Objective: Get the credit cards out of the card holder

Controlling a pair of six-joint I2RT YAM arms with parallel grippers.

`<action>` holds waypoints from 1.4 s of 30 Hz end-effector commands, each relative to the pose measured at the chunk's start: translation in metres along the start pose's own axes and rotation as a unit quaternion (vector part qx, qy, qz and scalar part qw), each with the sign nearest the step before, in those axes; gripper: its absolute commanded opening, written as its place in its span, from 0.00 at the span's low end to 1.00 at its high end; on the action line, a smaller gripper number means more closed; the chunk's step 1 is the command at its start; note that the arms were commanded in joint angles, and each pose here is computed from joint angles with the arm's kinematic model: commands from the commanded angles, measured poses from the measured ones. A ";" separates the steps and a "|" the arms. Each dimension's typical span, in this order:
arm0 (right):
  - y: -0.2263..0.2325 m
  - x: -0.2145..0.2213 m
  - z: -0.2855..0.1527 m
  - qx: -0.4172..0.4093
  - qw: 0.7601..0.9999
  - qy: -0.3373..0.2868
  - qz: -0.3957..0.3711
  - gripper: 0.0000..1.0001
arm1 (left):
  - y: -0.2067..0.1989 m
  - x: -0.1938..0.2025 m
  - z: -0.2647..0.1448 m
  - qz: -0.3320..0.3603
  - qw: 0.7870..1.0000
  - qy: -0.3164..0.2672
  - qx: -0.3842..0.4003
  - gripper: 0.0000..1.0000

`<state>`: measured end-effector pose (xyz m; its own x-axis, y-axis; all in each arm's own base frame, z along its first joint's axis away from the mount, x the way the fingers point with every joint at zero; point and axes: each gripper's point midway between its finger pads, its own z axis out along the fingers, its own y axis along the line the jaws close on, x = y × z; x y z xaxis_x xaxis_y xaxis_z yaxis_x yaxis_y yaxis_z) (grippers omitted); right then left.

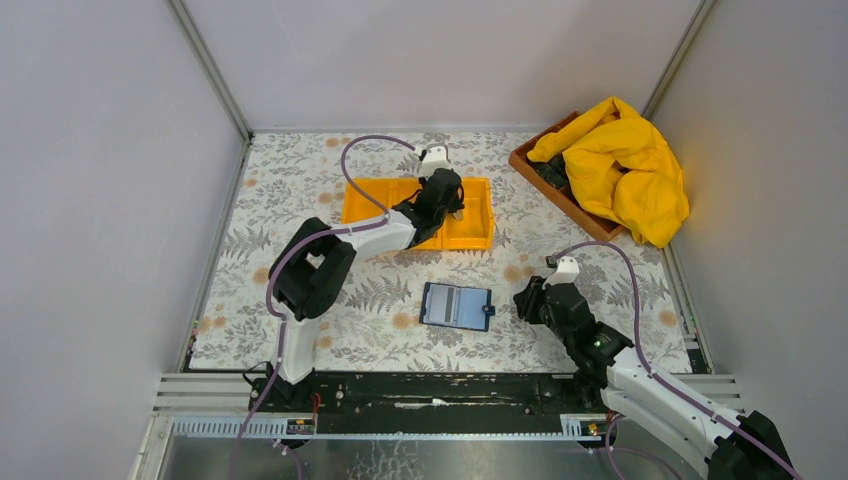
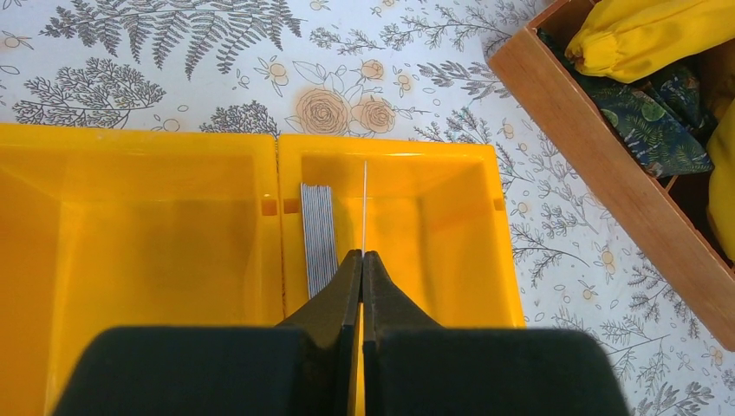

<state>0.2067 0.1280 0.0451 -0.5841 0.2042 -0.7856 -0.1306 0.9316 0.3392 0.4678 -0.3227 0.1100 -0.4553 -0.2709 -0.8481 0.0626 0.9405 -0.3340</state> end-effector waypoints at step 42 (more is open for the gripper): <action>0.006 -0.020 0.000 -0.003 0.999 -0.032 0.003 0.35 | 0.009 0.015 0.005 0.011 1.000 0.007 -0.019 0.00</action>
<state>0.2068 0.1280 0.0453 -0.5834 0.2046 -0.7860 -0.1305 0.9316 0.3393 0.4666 -0.3203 0.0970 -0.4730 -0.2659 -0.8400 0.0412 0.9457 -0.3225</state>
